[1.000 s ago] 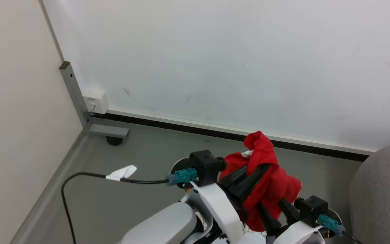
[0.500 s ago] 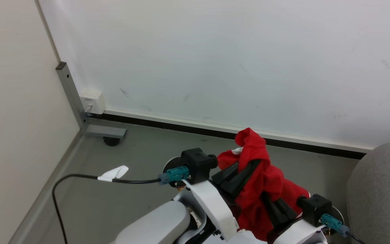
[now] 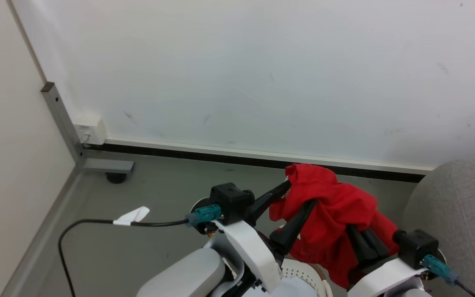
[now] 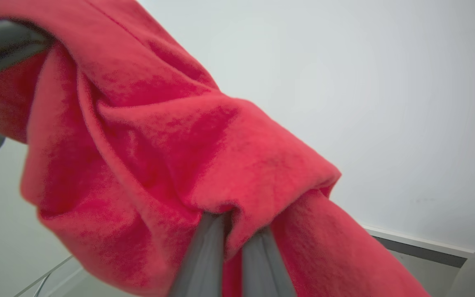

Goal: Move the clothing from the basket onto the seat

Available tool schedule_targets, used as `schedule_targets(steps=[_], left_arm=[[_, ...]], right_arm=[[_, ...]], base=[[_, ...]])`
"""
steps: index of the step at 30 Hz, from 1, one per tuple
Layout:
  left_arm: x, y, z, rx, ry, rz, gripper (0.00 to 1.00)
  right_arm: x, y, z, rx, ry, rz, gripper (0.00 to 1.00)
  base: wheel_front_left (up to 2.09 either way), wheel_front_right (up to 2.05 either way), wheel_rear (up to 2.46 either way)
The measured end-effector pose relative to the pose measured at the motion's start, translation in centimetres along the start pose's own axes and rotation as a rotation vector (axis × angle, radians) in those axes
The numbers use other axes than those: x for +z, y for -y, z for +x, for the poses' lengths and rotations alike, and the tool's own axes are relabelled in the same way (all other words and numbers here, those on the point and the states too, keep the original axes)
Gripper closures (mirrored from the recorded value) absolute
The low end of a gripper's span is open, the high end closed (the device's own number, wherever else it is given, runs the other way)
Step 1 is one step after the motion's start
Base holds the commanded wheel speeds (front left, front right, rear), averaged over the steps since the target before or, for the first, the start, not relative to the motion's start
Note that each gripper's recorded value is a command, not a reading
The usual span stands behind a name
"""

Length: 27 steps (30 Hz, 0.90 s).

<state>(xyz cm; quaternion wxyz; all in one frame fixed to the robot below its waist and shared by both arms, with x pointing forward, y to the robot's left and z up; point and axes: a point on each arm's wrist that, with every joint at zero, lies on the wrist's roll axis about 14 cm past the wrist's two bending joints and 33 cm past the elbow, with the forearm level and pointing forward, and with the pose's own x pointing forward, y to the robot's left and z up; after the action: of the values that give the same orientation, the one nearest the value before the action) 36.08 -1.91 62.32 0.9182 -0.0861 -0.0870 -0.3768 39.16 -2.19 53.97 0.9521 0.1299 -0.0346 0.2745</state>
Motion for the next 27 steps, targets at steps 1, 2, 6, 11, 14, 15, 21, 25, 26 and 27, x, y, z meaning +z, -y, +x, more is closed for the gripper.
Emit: schedule_targets(steps=[1, 2, 6, 11, 14, 15, 21, 25, 26, 27], left_arm=[[-0.2, 0.2, 0.1, -0.006, -0.004, -0.004, 0.00], [-0.4, 0.3, 0.2, -0.011, -0.007, -0.008, 0.00], [-1.8, 1.1, 0.6, -0.038, -0.043, -0.023, 0.00], [-3.7, 2.5, 1.1, -0.085, -0.090, -0.043, 0.00], [-4.6, 3.6, 1.7, -0.123, -0.111, -0.052, 0.00], [-4.8, 3.9, 2.0, -0.137, -0.116, -0.054, 0.00], [-6.1, 6.2, 3.4, -0.222, -0.140, -0.067, 0.00], [-6.8, 7.8, 4.5, -0.275, -0.145, -0.069, 0.00], [-7.0, 8.2, 4.7, -0.288, -0.146, -0.069, 0.00], [-7.2, 8.6, 4.9, -0.303, -0.149, -0.068, 0.00]], right_arm=[[0.2, 0.5, -0.2, -0.015, 0.008, 0.000, 1.00], [0.5, 1.1, -0.5, -0.032, 0.017, 0.000, 1.00], [1.8, 3.6, -1.7, -0.111, 0.060, 0.000, 1.00], [4.0, 7.9, -4.3, -0.244, 0.125, -0.011, 1.00], [5.1, 10.0, -6.2, -0.318, 0.159, -0.023, 1.00], [5.4, 10.7, -6.8, -0.342, 0.166, -0.029, 1.00], [7.0, 13.8, -11.1, -0.465, 0.204, -0.075, 1.00], [7.6, 15.2, -14.1, -0.536, 0.212, -0.109, 1.00], [7.5, 15.5, -14.9, -0.555, 0.208, -0.115, 1.00], [7.7, 15.9, -15.8, -0.577, 0.209, -0.122, 1.00]], base=[[0.00, 0.00, 0.00], [0.00, 0.00, 0.00], [0.00, 0.00, 0.00], [0.00, 0.00, 0.00], [0.00, 0.00, 0.00], [0.00, 0.00, 0.00], [0.00, 0.00, 0.00], [0.00, 0.00, 0.00], [0.00, 0.00, 0.00], [0.00, 0.00, 0.00]])
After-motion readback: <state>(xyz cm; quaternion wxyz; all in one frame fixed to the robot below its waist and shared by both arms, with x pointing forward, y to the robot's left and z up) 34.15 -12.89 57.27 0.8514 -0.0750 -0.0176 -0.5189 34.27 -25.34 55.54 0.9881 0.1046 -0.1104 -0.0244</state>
